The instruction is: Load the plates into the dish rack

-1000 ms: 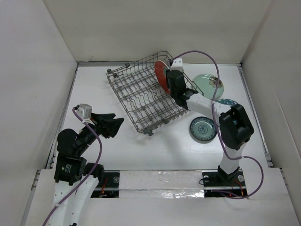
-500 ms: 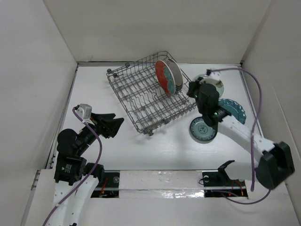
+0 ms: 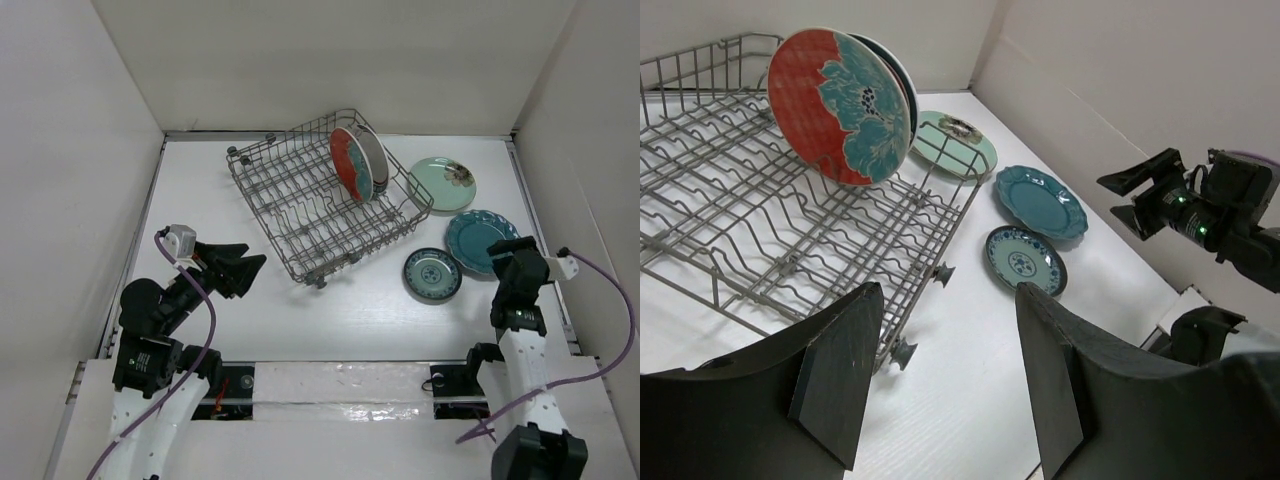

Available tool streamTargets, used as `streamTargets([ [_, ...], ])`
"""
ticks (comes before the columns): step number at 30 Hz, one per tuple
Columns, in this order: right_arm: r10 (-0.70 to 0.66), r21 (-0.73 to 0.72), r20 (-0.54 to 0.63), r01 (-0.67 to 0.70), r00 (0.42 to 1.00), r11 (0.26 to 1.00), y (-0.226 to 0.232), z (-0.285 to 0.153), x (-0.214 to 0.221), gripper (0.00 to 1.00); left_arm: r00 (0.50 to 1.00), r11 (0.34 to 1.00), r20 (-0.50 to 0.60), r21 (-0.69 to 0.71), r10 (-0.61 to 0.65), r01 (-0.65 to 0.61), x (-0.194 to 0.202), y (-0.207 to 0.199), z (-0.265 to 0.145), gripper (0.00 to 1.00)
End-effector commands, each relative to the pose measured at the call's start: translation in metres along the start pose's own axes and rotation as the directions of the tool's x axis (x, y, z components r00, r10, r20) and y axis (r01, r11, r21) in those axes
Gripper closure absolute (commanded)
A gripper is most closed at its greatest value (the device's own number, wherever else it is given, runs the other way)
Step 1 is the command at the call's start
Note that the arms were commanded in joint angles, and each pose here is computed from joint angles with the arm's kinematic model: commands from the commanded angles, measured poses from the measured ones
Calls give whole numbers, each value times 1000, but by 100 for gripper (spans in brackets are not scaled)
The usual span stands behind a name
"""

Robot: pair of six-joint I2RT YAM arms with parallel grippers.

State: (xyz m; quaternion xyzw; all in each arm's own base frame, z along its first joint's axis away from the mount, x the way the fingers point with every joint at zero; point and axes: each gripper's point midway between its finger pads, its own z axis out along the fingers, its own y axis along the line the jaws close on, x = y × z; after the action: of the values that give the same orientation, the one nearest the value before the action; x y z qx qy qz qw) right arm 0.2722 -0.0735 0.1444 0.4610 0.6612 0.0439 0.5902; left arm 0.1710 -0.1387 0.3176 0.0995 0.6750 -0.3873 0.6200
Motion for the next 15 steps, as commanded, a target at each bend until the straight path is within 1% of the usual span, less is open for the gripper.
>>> streamTargets([
  [1,53,19,-85,-51,995,999,-14,7,4,23,999,999,32,37,31,-32,-7,-7,0,48],
  [2,81,63,-78,-76,994,995,-32,13,4,23,999,999,32,37,30,-31,-7,-7,0,48],
  [3,93,66,-98,-87,991,994,-37,15,9,23,999,999,32,37,31,-32,-6,-7,-1,48],
  [4,109,65,-148,-100,983,993,-41,17,21,22,999,999,33,38,30,-32,-6,-7,-1,48],
  [6,148,75,-148,-139,978,987,-51,22,25,22,999,999,34,38,33,-34,-6,-8,-2,48],
  [7,158,53,-188,-151,969,987,-47,22,33,21,999,999,32,37,33,-34,-5,-7,-2,48],
  [8,170,59,-201,-161,965,985,-50,26,37,21,999,999,34,38,33,-34,-6,-8,-2,48],
  [10,187,23,-251,-187,950,982,-41,26,46,20,999,999,34,38,33,-34,-6,-8,-2,48],
  [13,227,10,-306,-235,925,972,-36,31,58,20,999,999,37,39,35,-37,-7,-8,-2,48],
  [14,237,-6,-307,-251,922,968,-32,34,58,20,999,999,36,39,35,-36,-6,-8,-2,48],
  [15,270,22,-329,-279,905,960,-36,37,65,20,999,999,36,39,35,-36,-6,-8,-2,48],
])
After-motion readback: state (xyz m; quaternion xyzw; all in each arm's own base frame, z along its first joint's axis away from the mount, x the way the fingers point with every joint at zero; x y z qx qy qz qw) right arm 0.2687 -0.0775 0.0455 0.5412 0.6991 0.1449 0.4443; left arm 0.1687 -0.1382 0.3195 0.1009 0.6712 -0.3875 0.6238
